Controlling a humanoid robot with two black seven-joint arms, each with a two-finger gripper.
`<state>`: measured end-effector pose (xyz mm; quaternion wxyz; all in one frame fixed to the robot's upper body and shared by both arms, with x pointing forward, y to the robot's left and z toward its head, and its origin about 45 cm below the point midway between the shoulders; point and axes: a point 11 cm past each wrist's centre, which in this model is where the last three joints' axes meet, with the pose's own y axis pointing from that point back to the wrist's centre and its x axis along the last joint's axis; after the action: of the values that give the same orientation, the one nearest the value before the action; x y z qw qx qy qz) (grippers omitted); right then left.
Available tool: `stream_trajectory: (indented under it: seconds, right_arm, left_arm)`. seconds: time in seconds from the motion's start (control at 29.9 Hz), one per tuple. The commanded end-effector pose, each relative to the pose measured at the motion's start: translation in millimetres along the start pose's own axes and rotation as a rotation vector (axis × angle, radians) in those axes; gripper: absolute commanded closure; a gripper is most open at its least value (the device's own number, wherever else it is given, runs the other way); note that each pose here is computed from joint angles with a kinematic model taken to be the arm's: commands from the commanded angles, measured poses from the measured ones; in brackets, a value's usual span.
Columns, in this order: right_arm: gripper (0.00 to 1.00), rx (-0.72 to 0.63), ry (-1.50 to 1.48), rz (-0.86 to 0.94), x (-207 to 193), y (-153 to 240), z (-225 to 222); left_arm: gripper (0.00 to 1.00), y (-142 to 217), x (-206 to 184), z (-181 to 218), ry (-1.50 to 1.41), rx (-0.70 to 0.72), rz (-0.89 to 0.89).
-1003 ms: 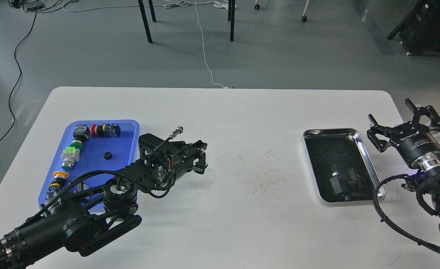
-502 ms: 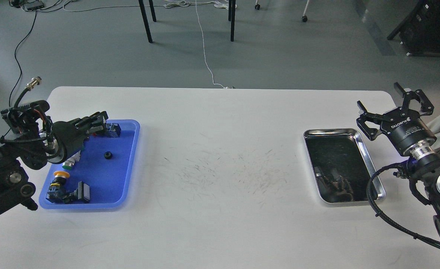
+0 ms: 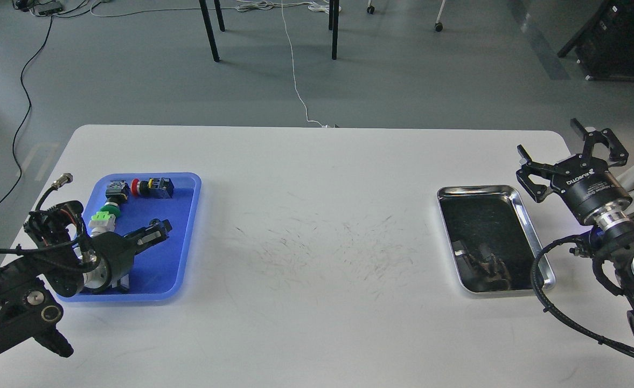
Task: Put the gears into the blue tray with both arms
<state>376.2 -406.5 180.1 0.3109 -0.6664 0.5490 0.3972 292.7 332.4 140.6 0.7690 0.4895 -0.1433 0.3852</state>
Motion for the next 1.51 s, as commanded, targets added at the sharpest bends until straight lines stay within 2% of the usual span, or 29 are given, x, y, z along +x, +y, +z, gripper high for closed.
stream_trajectory:
  seconds: [0.0,0.23,0.57,0.7,0.84,1.04,1.2,1.47]
  right_arm:
    - [0.03,-0.002,-0.001,0.001,0,0,1]
    - [0.03,-0.002,-0.001,0.001,0,0,1]
    - [0.03,-0.003,-0.001,0.001,0,0,1]
    - [0.03,-0.002,-0.001,0.001,0,0,1]
    - [0.03,0.000,0.000,-0.005,-2,-2,0]
    - [0.03,0.006,0.006,-0.032,-12,-10,-5]
    - [0.03,0.008,0.007,-0.066,-25,-21,-6]
    - [0.01,0.005,0.003,-0.133,-56,-39,-5]
  left_arm:
    - [0.86,-3,1,-10,0.010,0.028,0.003]
    - [0.76,-6,-3,-23,0.022,0.059,0.003]
    - [0.55,-4,-5,-28,0.021,0.071,0.000]
    - [0.48,-3,4,-28,0.021,0.073,0.023]
    - [0.36,2,30,-26,0.030,0.066,0.090]
    - [0.19,7,70,-4,0.096,0.002,0.192]
    - [0.06,5,94,22,0.275,-0.092,0.250]
    - [0.03,-4,128,56,0.719,-0.278,0.372]
